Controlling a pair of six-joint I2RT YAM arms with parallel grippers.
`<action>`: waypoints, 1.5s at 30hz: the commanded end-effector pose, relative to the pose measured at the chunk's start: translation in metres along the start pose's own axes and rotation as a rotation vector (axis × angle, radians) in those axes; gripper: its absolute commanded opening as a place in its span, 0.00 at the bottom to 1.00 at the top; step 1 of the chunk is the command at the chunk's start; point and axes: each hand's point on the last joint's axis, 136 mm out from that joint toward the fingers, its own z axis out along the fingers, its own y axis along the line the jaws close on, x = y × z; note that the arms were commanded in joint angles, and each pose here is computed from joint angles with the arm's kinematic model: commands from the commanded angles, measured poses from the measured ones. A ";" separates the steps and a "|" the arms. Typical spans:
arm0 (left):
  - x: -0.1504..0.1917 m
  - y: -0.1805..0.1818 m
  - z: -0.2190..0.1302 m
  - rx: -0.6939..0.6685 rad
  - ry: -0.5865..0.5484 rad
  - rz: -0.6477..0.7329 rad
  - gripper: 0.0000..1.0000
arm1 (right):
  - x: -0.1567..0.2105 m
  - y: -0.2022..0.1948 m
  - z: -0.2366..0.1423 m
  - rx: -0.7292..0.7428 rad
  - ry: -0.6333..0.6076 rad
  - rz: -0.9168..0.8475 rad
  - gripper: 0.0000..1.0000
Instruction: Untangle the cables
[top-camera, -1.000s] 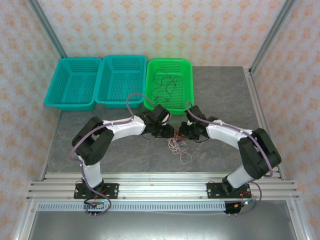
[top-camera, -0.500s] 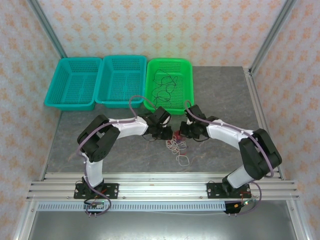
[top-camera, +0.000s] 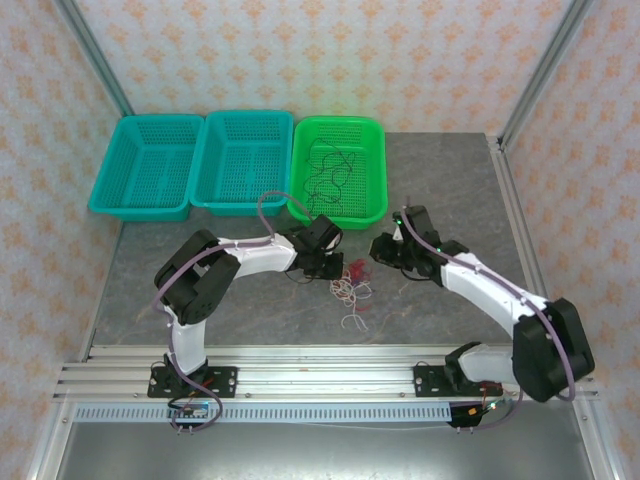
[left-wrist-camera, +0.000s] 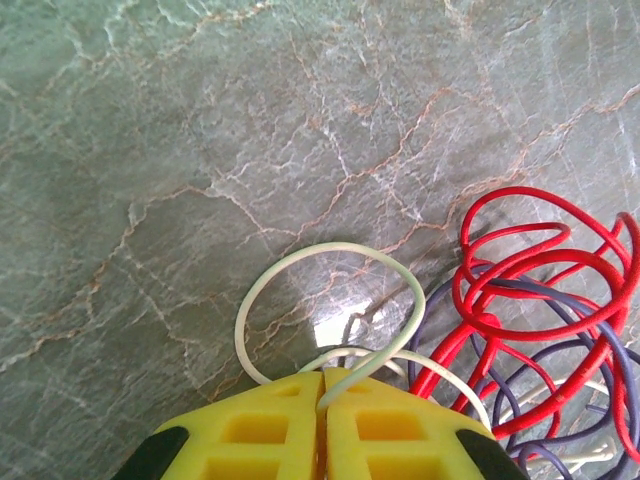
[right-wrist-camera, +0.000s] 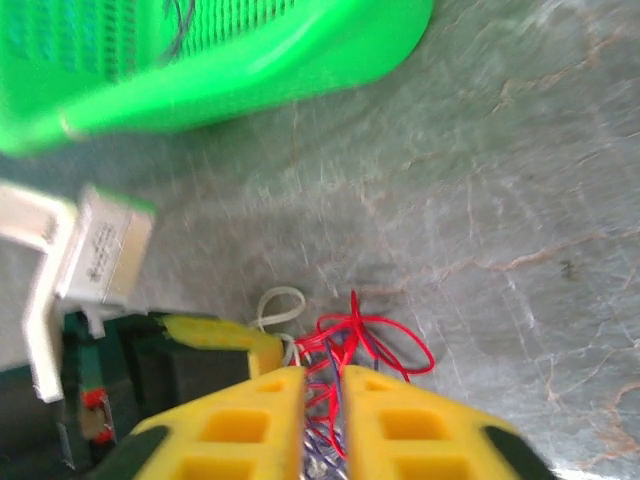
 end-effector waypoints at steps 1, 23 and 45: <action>0.012 0.030 0.009 -0.124 0.024 -0.014 0.09 | 0.019 -0.003 0.010 0.099 0.147 -0.153 0.24; 0.011 0.032 0.007 -0.136 0.017 -0.019 0.09 | 0.044 -0.008 0.052 0.178 0.316 -0.231 0.05; 0.013 0.101 -0.013 -0.359 -0.058 -0.127 0.00 | -0.043 -0.013 -0.033 -0.121 -0.056 0.195 0.00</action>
